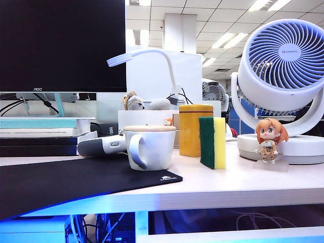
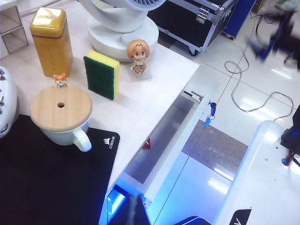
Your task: Open the drawer, place the cleaning sponge inside, then close the drawer.
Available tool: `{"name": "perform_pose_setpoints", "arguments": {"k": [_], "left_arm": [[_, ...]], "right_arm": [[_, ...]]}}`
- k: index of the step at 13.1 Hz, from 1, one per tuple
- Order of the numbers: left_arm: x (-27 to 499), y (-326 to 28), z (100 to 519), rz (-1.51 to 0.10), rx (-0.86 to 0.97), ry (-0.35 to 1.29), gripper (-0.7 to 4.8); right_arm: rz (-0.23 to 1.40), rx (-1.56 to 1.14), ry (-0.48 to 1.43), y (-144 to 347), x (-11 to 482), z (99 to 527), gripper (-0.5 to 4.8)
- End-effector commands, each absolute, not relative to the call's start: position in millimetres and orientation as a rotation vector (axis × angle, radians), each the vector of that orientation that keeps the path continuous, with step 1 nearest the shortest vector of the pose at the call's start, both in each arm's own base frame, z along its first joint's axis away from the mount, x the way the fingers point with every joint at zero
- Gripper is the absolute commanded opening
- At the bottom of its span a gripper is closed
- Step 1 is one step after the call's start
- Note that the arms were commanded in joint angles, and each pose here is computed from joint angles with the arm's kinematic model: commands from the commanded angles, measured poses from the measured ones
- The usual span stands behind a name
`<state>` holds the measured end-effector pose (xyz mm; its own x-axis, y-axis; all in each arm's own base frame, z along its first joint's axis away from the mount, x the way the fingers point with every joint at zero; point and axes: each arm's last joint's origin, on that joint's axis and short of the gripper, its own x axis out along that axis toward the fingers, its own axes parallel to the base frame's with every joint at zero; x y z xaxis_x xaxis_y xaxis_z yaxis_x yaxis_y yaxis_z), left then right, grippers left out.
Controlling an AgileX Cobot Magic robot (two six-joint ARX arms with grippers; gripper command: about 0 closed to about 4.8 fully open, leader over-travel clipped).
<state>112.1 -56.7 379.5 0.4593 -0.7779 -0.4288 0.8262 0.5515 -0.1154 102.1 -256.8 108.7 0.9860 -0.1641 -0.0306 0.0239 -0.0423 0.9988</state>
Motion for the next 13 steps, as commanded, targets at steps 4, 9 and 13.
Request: {"name": "perform_pose_setpoints", "arguments": {"k": [4, 9, 13], "left_arm": [[111.7, -56.7, 381.2, -0.999, 0.126, 0.448, -0.05], [113.1, -57.3, 383.4, -1.000, 0.132, 0.417, -0.05], [113.1, -57.3, 383.6, -1.000, 0.132, 0.414, -0.05]], "right_arm": [[0.436, 1.067, -0.070, -206.3, 226.0, 289.4, 4.79], [0.643, 0.722, -0.109, -146.3, 241.0, 421.8, 4.79], [0.429, 0.431, -0.045, -92.3, 229.5, 466.5, 4.79]]}}
